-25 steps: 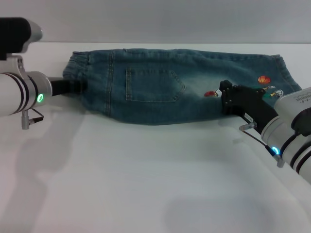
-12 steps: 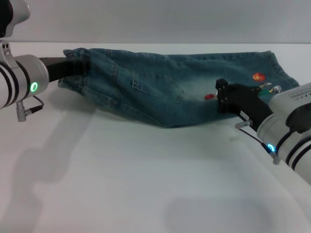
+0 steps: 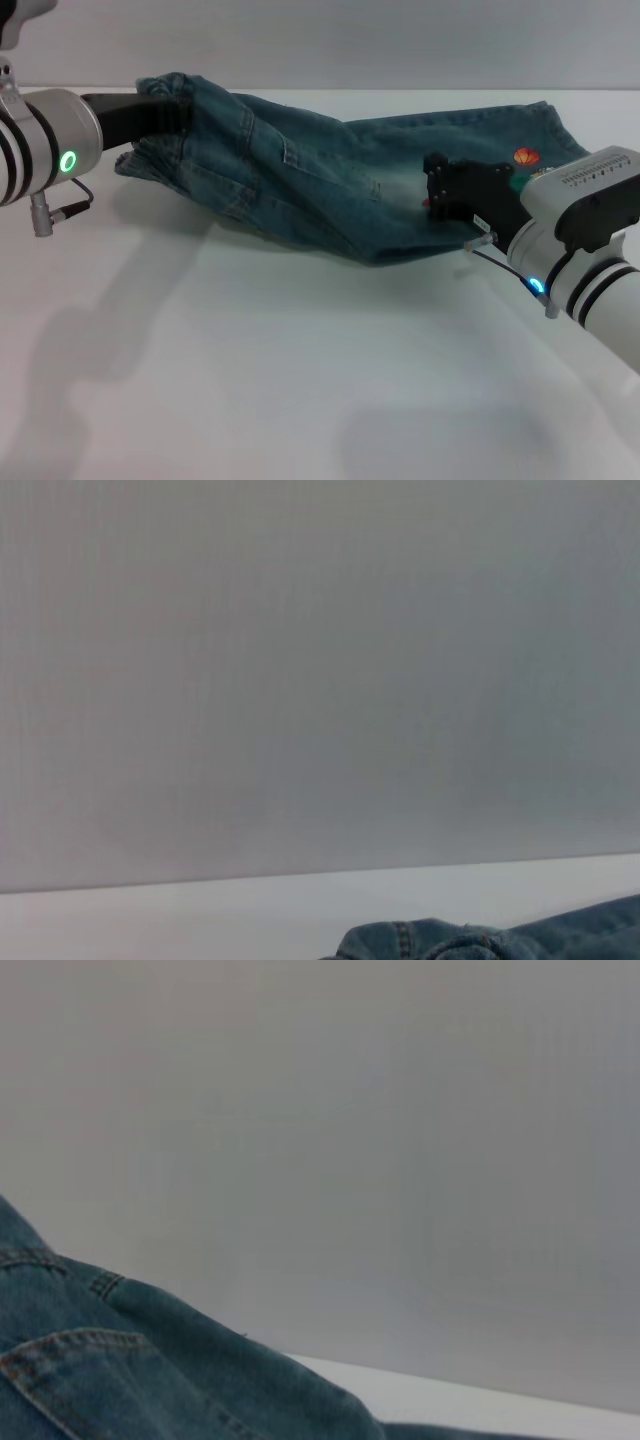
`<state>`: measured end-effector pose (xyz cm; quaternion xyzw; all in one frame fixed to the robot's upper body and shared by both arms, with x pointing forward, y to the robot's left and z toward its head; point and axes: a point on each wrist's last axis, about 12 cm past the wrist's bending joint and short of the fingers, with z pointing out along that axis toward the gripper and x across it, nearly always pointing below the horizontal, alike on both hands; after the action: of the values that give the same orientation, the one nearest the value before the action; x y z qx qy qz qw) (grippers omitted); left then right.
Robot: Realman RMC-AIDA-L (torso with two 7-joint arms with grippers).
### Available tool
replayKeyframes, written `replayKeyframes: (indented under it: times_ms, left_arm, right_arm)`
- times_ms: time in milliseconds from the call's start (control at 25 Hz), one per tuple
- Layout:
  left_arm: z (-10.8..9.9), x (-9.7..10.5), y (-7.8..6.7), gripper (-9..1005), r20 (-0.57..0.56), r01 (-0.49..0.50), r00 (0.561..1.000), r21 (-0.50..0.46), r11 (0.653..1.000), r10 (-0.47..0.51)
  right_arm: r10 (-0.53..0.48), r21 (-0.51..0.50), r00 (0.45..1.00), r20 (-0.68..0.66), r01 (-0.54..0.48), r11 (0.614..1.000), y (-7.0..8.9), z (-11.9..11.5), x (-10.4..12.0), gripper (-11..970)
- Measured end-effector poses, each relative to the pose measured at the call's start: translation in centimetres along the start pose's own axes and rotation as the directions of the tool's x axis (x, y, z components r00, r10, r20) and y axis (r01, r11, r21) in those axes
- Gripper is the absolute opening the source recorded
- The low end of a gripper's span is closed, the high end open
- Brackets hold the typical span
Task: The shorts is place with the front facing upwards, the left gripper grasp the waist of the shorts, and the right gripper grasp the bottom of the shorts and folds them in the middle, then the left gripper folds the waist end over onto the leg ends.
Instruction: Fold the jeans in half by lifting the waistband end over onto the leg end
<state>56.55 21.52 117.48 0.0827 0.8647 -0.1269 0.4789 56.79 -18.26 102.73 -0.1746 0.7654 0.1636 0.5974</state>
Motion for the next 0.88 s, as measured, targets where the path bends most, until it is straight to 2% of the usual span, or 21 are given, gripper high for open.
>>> replayKeyframes:
  times_ms: [240,360,600,880]
  left_arm:
    - [-0.5,-0.5,-0.4,204,0.012,0.0,1.0,0.017,1.0,0.0]
    - [-1.1,-1.3,-1.2,180,0.04,-0.021,0.999,0.038,0.999,0.019]
    - [-1.4,-1.8,-1.8,127,0.06,-0.034,0.998,0.059,0.998,0.031]
    - [-1.9,-2.4,-2.4,120,0.085,-0.045,0.996,0.085,0.995,0.038]
  right_arm:
    - [0.026,-0.041,1.0,-0.012,-0.027,0.999,0.9,0.3,0.0,-1]
    - [0.053,-0.079,0.998,-0.03,-0.055,0.995,1.8,0.5,0.2,-1]
    - [0.031,-0.126,0.997,-0.077,-0.041,0.991,3.1,1.1,0.4,-1]
    - [0.033,-0.192,0.993,-0.112,-0.054,0.98,4.6,1.9,0.0,-1]
